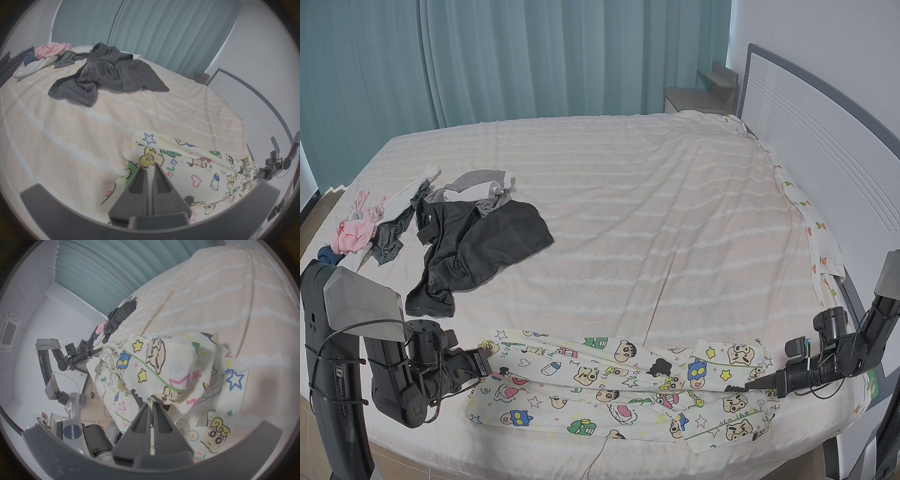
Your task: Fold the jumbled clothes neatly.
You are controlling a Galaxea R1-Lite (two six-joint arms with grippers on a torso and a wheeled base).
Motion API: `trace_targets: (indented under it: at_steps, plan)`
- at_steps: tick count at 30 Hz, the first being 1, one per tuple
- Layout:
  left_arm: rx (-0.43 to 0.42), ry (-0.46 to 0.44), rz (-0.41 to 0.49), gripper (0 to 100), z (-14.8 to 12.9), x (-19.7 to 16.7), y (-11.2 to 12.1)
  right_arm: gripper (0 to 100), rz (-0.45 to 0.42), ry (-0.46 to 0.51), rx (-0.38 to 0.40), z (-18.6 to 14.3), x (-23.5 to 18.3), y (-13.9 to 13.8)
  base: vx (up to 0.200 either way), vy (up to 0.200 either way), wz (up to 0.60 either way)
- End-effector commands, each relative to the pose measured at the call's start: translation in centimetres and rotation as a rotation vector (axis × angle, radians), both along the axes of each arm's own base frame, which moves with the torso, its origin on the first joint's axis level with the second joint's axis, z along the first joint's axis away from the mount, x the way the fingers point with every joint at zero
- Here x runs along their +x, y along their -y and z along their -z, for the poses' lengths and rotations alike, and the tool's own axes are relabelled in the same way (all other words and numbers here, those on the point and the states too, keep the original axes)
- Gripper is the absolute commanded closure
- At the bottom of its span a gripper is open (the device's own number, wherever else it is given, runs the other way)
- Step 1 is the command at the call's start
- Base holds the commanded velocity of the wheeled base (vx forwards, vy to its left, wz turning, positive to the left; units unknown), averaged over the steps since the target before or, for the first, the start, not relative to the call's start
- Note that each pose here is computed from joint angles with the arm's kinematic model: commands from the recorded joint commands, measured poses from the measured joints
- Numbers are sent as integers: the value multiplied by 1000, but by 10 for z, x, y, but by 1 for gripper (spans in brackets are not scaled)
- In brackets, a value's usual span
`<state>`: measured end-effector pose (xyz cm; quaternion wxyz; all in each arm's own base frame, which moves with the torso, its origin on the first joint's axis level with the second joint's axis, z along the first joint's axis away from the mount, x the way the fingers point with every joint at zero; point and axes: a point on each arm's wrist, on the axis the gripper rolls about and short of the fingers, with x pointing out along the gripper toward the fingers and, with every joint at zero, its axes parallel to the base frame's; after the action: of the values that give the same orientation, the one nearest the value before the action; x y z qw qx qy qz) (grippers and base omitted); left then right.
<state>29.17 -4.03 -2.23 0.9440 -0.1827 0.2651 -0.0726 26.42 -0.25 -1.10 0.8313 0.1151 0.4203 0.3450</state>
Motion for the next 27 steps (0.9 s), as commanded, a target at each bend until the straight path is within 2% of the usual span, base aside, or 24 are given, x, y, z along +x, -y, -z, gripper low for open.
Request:
trace_targets:
  at_steps: [1,20,21,22,23,27]
  plan:
    - [6,-56,4,100,13,-5,0,100,8,-34,-16,9,-1,0,0,0,0]
    - [14,-74,-2,100,18,-7,0,100,-2,-57,-25,15,-3,-2,0,0,0]
    - [14,-76,0,0,18,-7,0,100,-3,-57,-26,15,-3,-2,0,0,0]
    - [13,-75,-3,0,18,-7,0,100,-5,-56,-26,15,-3,-2,0,0,0]
    - [13,-75,-3,0,18,-7,0,0,-5,-56,-26,15,-3,-2,0,0,0]
    - [9,-70,-8,0,18,-7,0,0,1,-44,-25,12,-3,-2,0,0,0]
